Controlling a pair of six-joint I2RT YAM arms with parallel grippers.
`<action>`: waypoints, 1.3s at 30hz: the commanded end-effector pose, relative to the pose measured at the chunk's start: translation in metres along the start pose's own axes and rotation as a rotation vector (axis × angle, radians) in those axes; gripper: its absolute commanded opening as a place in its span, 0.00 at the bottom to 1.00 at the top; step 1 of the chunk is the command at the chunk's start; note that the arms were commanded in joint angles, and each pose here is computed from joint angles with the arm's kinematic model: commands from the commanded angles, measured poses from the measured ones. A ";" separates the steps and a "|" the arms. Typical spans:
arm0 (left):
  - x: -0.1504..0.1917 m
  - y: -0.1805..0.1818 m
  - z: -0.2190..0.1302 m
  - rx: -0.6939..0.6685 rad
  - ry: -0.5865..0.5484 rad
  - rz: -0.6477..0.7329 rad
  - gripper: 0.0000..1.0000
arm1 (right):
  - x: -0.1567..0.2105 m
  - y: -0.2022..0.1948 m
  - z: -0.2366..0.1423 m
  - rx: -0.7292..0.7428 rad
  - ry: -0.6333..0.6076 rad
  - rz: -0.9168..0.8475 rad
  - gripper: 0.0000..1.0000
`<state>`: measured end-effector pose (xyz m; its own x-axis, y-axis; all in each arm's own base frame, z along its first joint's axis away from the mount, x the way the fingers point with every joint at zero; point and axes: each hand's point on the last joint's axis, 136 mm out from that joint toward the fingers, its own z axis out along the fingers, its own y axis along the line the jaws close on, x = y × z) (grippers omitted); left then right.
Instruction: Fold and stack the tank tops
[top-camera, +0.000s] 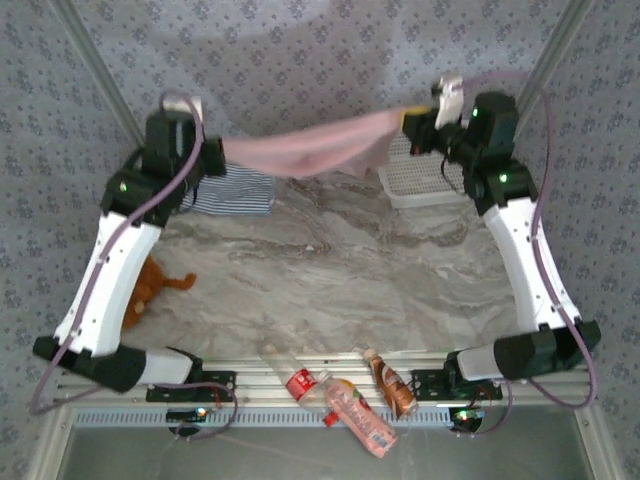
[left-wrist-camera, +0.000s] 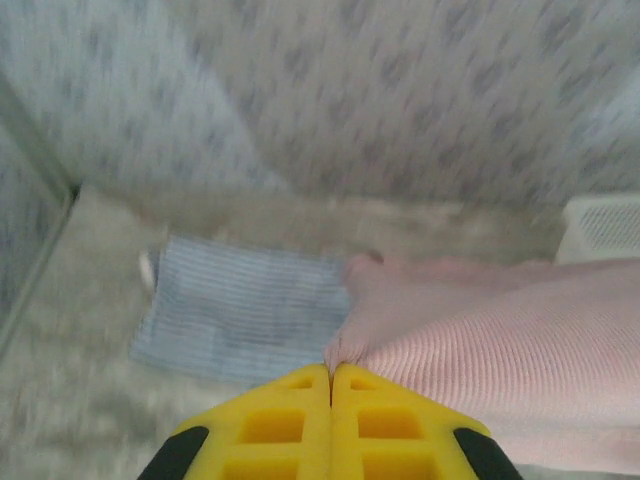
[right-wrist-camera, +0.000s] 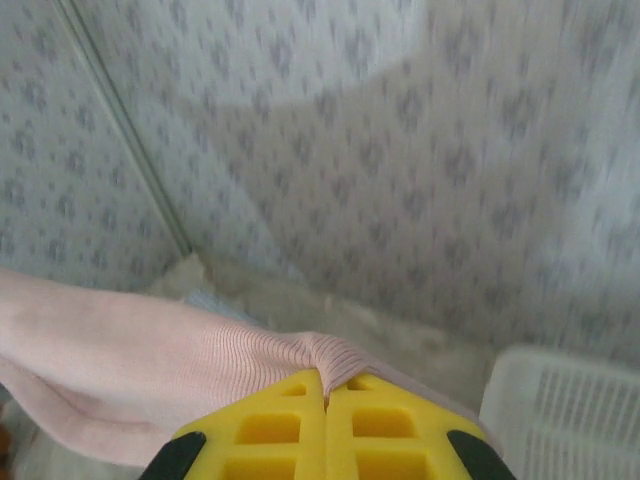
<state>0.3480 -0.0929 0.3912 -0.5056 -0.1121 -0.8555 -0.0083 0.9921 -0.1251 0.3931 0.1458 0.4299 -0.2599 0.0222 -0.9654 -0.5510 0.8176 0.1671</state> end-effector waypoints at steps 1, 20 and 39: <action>0.061 0.015 0.008 -0.018 0.070 -0.133 0.00 | 0.094 0.008 -0.014 0.010 0.220 0.098 0.00; 0.373 0.071 -0.004 -0.263 0.755 -0.529 0.00 | 0.396 0.054 -0.100 0.108 1.036 0.455 0.01; 0.389 0.085 -0.010 -0.381 0.830 -0.465 0.00 | 0.427 0.090 -0.129 0.110 1.344 0.245 0.10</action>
<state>0.1490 -0.0634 0.0576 -0.8127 -0.5706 -0.1183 -0.5545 0.8197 -0.1438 0.1365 0.1660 0.0595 -0.9414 -0.3367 -0.0186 -0.3264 0.8960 0.3009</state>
